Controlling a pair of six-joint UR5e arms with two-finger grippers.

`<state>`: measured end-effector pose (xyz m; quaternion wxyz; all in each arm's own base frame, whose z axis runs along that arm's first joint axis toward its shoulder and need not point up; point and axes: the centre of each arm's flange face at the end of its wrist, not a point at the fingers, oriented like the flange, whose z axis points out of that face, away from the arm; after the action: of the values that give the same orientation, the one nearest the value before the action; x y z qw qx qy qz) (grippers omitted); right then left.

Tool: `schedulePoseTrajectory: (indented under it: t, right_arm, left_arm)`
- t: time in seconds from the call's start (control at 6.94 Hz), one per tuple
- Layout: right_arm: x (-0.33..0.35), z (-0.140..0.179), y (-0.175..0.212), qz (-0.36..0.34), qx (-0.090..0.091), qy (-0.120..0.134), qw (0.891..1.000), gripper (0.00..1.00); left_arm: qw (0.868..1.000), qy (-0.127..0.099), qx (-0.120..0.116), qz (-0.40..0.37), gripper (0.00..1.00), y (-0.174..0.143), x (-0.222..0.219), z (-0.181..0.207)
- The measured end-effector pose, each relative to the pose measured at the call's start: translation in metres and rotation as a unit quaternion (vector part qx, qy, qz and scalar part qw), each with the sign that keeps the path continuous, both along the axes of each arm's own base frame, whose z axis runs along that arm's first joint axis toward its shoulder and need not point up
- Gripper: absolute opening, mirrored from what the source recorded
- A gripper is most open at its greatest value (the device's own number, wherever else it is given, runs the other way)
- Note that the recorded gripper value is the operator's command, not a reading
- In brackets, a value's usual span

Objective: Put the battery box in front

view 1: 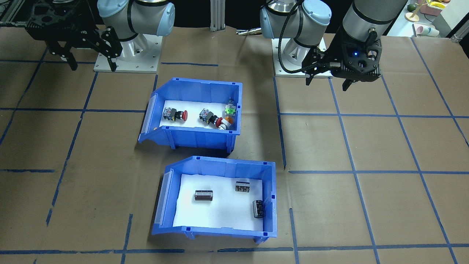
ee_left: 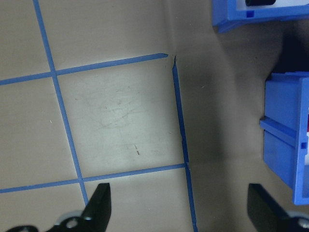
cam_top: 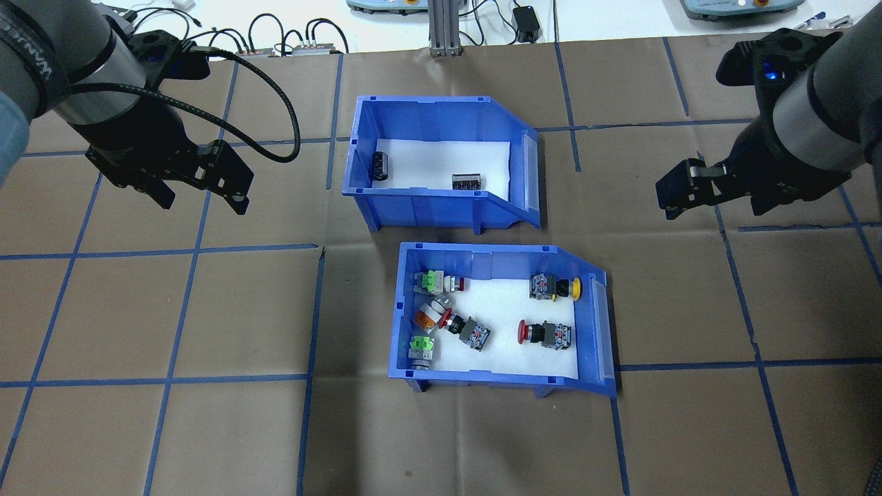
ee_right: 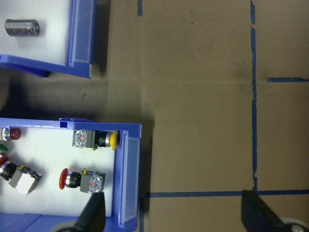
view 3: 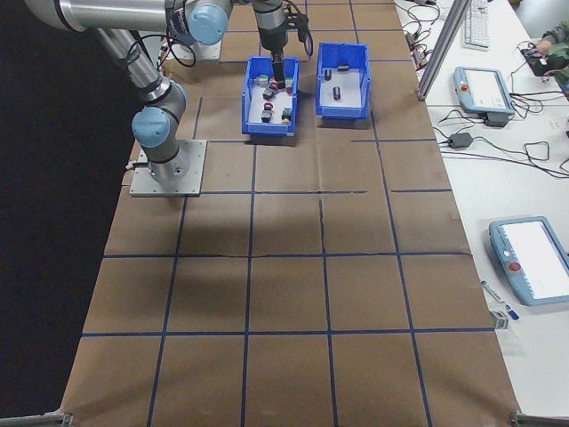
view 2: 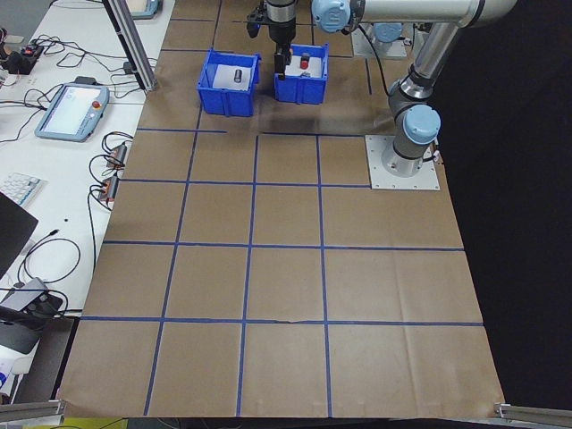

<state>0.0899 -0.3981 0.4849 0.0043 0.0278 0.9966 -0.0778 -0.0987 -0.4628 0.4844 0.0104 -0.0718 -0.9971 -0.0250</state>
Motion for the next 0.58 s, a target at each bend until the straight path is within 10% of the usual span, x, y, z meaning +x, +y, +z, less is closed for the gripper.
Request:
schedulePoseTrajectory:
  t: [0.58]
  right_arm:
    - [0.01,-0.005,-0.051,-0.038,0.02,-0.014,0.999,1.0]
  left_arm:
    - [1.0,0.0,0.001,0.0,1.0,0.0,0.0,-0.001]
